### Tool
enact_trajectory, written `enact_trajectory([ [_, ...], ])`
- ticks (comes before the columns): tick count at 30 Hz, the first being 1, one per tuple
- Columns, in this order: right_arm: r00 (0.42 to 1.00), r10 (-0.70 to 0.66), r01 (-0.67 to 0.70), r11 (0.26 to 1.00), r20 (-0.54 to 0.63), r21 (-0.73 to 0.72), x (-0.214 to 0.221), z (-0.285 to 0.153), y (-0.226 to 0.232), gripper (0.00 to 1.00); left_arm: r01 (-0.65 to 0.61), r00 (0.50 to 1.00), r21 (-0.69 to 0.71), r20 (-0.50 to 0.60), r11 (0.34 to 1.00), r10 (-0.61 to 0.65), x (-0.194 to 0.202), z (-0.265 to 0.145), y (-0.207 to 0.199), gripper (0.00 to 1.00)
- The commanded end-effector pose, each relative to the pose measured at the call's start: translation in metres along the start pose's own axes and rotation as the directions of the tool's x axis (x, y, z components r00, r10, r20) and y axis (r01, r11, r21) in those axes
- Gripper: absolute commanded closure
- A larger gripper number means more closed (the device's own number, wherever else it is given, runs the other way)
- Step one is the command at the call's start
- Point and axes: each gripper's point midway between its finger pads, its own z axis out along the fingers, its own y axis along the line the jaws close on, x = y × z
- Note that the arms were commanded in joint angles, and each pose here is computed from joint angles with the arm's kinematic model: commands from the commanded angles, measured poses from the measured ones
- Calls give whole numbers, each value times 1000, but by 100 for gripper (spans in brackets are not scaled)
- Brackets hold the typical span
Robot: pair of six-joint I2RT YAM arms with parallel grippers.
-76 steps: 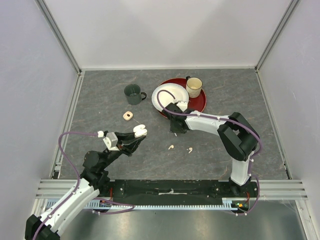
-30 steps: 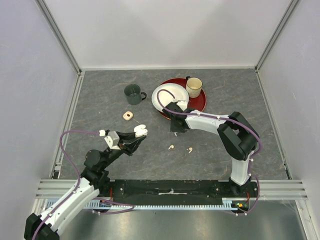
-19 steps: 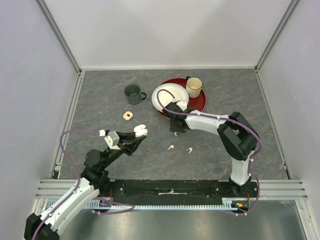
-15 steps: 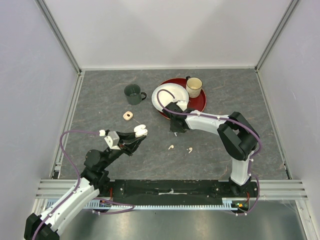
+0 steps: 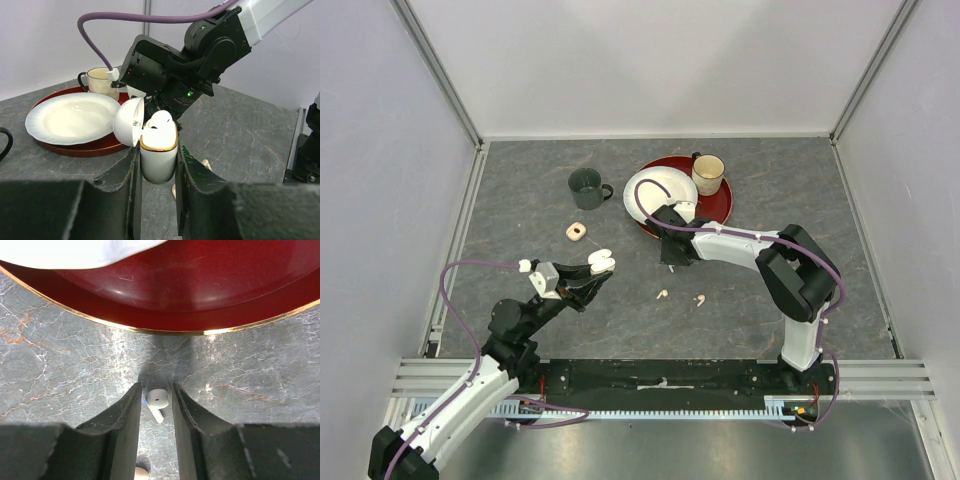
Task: Insert the wireless bluetooth earbuds into the charging case
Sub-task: Pick up the earbud from the center of the board.
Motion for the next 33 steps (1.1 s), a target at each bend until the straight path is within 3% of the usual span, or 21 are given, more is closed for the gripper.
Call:
enact_trajectory([
  [1,997,-8,9,1000,-80,21,29,3,-8,62,-56,998,0,40,998,56,-14,3,1,98],
  [20,999,-5,6,1000,-51,21,18,-4,-4,62,-54,998,2,42,999,54,-15,3,0,98],
  [33,998,-11,12,1000,-57,15,21,-5,-3,69,-54,998,1,41,999,54,-14,3,1,98],
])
